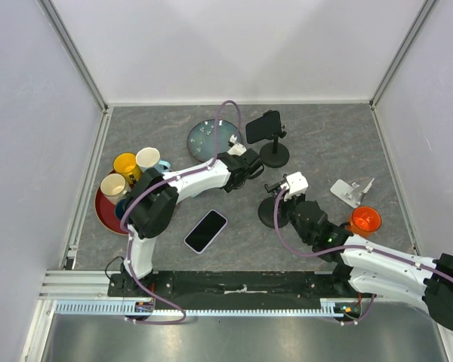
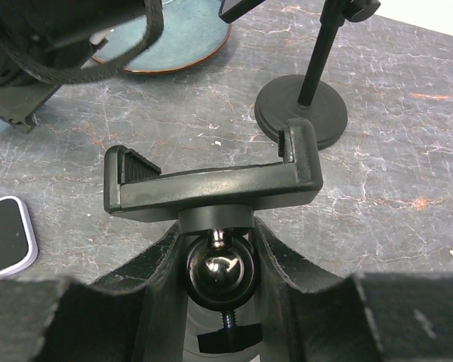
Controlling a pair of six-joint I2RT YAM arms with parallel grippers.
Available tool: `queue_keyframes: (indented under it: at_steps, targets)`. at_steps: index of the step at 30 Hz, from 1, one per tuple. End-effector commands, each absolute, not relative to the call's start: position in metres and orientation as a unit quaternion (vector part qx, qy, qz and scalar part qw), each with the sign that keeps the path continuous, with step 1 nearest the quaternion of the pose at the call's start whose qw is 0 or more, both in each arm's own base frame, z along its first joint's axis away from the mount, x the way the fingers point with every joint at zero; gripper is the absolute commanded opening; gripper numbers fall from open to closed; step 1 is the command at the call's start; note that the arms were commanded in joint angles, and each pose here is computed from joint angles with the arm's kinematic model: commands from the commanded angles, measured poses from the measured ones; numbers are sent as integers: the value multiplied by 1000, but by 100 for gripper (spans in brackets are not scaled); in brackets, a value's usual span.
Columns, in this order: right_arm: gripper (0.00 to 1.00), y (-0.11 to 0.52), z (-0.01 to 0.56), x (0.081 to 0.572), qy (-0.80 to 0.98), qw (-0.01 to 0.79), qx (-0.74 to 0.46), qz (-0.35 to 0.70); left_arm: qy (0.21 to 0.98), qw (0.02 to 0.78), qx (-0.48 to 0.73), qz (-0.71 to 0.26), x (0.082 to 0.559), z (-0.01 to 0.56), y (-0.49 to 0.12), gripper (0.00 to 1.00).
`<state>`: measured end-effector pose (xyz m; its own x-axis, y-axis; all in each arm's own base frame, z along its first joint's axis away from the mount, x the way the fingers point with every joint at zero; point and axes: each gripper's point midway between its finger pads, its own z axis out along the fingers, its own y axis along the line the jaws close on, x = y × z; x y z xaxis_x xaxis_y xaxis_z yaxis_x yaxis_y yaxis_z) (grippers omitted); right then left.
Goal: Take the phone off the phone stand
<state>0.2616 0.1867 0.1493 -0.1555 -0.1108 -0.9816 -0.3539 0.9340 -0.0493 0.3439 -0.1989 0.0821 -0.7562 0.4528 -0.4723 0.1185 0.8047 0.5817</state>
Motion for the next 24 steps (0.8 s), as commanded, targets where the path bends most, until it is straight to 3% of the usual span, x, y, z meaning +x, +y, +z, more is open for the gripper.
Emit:
queue_keyframes:
  at_steps: [1,6,12,13,16,24]
  targets:
    - [0,177,155,263,745,647,-136,87,894,300,151,298,342,70,-192,2]
    - [0,169,161,261,740,657,-117,86,904,300,160,260,326,67,-216,10]
    - [0,163,165,259,737,661,-108,87,910,310,156,227,322,77,-231,39]
    - [0,163,166,258,738,661,-108,87,910,314,154,224,322,79,-233,50]
    - [0,162,165,257,739,659,-108,87,911,314,157,216,322,77,-238,66]
    - [0,158,167,255,743,655,-104,87,922,309,161,169,322,70,-256,86]
